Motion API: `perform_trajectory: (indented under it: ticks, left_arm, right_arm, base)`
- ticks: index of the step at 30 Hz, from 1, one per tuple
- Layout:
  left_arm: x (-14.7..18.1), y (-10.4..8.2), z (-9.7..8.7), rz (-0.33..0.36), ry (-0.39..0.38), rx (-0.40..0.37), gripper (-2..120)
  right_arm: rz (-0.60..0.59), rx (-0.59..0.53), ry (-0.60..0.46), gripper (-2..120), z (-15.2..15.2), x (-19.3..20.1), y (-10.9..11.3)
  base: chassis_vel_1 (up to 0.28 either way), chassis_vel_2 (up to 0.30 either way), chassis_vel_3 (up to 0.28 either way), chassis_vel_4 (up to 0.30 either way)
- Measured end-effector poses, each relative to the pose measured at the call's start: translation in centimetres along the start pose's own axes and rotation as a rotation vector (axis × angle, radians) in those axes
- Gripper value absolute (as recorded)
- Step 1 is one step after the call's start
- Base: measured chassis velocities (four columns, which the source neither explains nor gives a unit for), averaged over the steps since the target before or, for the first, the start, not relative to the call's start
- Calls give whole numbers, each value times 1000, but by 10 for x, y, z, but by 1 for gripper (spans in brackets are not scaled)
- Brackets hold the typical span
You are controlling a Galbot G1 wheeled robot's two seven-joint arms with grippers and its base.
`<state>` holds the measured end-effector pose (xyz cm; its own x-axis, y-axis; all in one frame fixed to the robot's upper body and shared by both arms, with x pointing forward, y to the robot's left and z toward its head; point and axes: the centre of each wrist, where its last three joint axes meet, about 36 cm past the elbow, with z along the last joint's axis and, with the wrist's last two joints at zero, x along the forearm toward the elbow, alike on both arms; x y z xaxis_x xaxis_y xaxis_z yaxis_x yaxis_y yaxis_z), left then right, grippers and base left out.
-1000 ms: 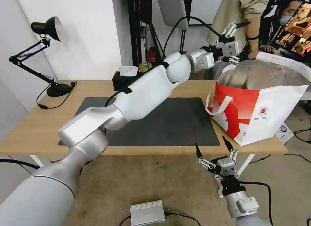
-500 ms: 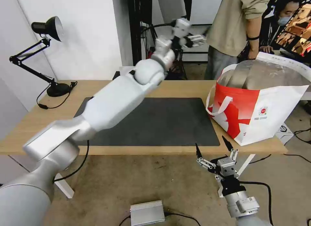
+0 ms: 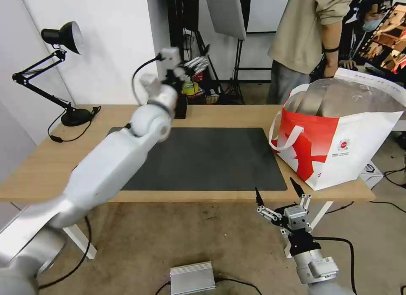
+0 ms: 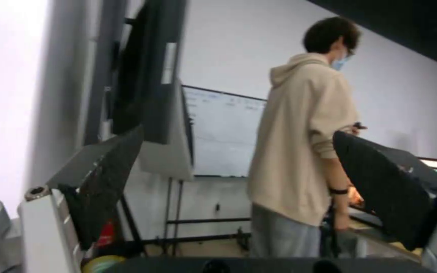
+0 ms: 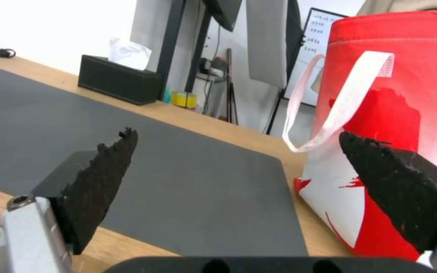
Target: Pick up the trash from the table and place it into the takeout bag.
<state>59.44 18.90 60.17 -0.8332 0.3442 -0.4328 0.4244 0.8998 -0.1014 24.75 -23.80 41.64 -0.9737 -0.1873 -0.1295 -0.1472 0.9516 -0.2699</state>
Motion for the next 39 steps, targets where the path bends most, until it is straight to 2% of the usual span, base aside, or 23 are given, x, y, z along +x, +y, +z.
perform_trajectory:
  ticks: [3, 5, 6, 9, 12, 14, 18, 26, 31, 33, 39]
  left_arm:
    - [8, 6, -1, -10, -2, -4, 100]
    - [31, 19, -1, -28, -1, -12, 100]
    - [31, 19, -1, -28, -1, -12, 100]
    - [61, 34, -4, -48, -6, -22, 100]
    - [76, 39, -7, -53, -5, -30, 100]
    - [102, 44, -9, -60, -2, -42, 100]
    - [115, 45, -10, -62, -5, -47, 100]
    - [167, 43, -10, -54, -12, -92, 100]
    - [191, 38, -7, -63, -11, -103, 100]
    - [212, 31, -4, -75, -13, -109, 100]
    - [236, 26, -2, -97, -22, -122, 100]
  right_arm:
    - [0, 0, 0, 100, 0, 0, 0]
    - [0, 0, 0, 100, 0, 0, 0]
    - [0, 0, 0, 100, 0, 0, 0]
    - [0, 0, 0, 100, 0, 0, 0]
    - [0, 0, 0, 100, 0, 0, 0]
    - [0, 0, 0, 100, 0, 0, 0]
    - [0, 0, 0, 100, 0, 0, 0]
    - [0, 0, 0, 100, 0, 0, 0]
    - [0, 0, 0, 100, 0, 0, 0]
    - [0, 0, 0, 100, 0, 0, 0]
    - [0, 0, 0, 100, 0, 0, 0]
  base:
    - [0, 0, 0, 0]
    - [0, 0, 0, 0]
    - [0, 0, 0, 0]
    - [0, 0, 0, 0]
    - [0, 0, 0, 0]
    - [0, 0, 0, 0]
    - [0, 0, 0, 0]
    - [0, 0, 0, 0]
    - [0, 0, 0, 0]
    - [0, 0, 0, 0]
    - [0, 0, 0, 0]
